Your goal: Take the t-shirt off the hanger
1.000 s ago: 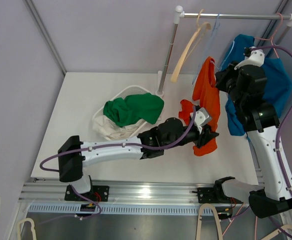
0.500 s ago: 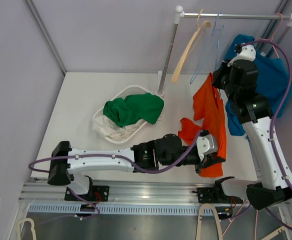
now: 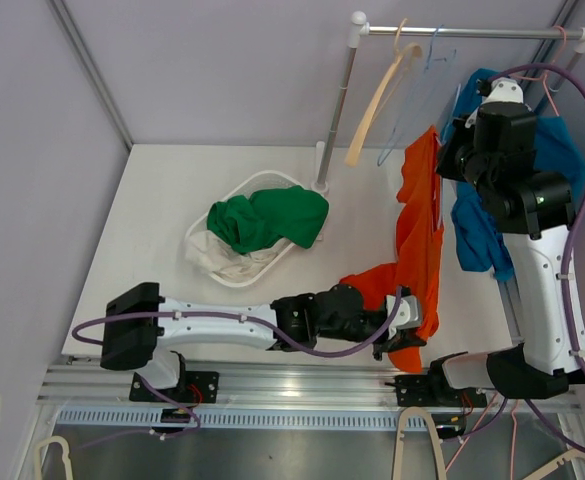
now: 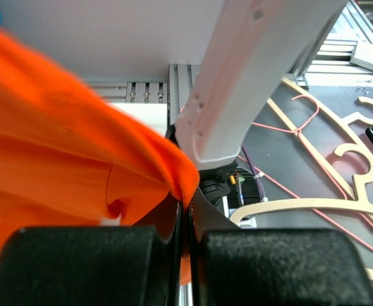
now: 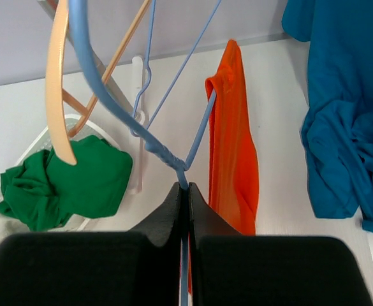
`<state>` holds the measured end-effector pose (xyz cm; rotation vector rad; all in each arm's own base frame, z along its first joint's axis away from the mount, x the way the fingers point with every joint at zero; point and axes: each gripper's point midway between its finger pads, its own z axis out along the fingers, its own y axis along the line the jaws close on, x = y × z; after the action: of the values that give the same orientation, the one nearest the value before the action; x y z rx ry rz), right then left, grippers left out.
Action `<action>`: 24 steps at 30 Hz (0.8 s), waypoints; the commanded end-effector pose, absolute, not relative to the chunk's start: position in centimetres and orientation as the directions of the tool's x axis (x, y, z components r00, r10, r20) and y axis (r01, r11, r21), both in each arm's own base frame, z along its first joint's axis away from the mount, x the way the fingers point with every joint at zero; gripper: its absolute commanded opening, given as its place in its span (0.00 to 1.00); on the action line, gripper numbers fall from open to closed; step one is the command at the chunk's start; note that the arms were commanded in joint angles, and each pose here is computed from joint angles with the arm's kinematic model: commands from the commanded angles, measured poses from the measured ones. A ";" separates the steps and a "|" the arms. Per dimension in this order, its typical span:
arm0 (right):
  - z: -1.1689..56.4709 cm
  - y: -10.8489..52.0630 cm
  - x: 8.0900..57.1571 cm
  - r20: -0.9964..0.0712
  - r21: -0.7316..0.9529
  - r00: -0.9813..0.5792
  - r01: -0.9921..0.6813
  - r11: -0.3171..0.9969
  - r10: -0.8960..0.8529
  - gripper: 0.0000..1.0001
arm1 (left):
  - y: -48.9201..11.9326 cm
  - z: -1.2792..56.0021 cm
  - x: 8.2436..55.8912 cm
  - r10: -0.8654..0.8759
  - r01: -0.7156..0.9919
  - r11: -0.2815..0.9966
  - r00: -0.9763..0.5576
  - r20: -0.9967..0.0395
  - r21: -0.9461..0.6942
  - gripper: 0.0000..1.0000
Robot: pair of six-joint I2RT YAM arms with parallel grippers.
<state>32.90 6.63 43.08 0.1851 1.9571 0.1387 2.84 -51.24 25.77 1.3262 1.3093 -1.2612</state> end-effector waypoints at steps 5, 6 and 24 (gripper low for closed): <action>45.6 6.4 33.2 -0.926 0.268 -0.255 0.074 0.961 0.278 0.00 | -50.8 25.9 0.9 0.142 0.962 -0.193 -0.169 -0.975 -0.195 0.01; 45.3 6.4 33.2 -0.924 0.275 -0.254 0.075 0.958 0.285 0.00 | -50.8 28.2 0.9 0.098 0.965 -0.190 -0.163 -0.982 -0.179 0.01; 43.2 8.1 33.1 -0.904 0.369 -0.224 0.018 0.929 0.364 0.00 | -51.8 43.5 -4.7 -0.038 0.861 -0.501 -0.127 -0.991 -0.091 0.01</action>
<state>31.75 7.32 40.78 0.2789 1.8783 0.2666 0.48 -52.14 44.76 1.2588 1.0581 -1.5489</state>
